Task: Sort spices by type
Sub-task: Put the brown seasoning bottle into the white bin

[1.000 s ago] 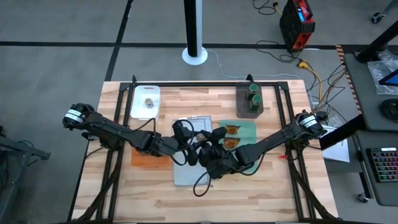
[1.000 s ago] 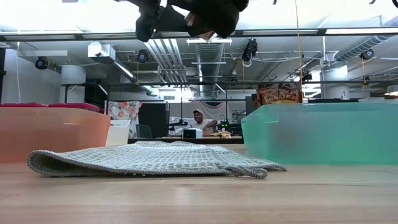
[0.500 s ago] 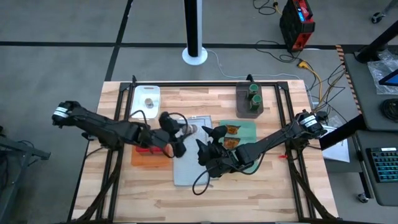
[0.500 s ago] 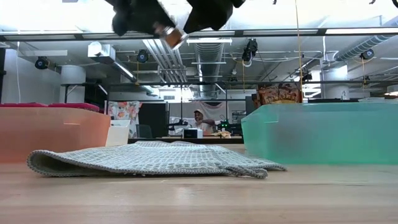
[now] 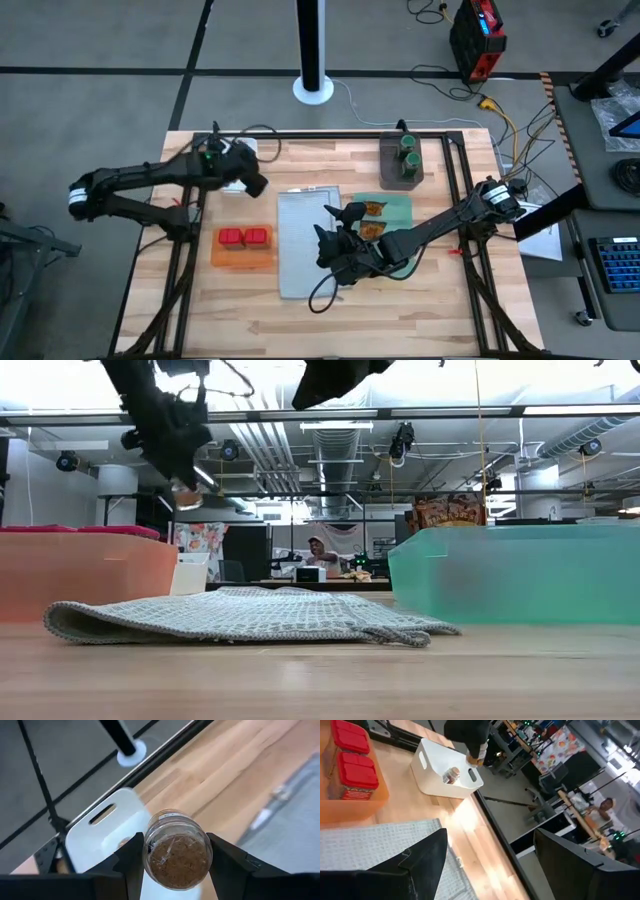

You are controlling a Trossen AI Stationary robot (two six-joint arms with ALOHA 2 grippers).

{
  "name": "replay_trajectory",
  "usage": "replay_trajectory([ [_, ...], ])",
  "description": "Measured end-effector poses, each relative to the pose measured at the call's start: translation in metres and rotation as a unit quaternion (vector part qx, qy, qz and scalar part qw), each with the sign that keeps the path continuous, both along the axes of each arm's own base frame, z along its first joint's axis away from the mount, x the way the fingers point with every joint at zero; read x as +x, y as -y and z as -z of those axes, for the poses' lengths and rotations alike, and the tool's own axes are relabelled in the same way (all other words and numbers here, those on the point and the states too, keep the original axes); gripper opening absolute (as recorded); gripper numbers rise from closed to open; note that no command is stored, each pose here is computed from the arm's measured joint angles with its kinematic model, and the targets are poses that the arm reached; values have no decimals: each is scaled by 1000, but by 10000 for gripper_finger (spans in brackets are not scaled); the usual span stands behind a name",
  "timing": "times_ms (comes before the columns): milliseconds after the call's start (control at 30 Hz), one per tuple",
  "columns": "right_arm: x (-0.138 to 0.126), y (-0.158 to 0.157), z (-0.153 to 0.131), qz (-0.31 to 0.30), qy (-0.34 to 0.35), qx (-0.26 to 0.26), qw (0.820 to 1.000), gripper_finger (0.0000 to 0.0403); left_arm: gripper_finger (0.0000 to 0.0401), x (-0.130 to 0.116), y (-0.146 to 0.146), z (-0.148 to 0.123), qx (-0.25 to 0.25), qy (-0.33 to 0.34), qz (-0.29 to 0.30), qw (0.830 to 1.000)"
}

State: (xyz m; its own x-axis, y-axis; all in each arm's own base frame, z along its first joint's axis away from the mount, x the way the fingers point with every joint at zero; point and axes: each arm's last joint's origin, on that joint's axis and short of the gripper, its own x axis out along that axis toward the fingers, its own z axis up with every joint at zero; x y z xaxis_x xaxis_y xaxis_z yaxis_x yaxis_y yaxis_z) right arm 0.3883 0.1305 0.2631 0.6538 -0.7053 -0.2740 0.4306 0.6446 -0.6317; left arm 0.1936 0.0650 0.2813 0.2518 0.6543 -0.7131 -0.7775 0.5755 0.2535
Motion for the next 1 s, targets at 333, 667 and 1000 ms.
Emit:
replay_trajectory([
  [333, -9, 9, 11, 32, -21, 35, 999, 271, 159, -42, -14, 9, -12, -33, -32, 999],
  [667, -9, 13, 16, 22, -41, 52, 998, 249, 158, -66, -2, 17, -34, -23, -9, 999],
  [1000, -9, 14, 16, 27, -32, 59, 997, 238, 158, -67, -2, 13, -35, -17, -6, 999],
])
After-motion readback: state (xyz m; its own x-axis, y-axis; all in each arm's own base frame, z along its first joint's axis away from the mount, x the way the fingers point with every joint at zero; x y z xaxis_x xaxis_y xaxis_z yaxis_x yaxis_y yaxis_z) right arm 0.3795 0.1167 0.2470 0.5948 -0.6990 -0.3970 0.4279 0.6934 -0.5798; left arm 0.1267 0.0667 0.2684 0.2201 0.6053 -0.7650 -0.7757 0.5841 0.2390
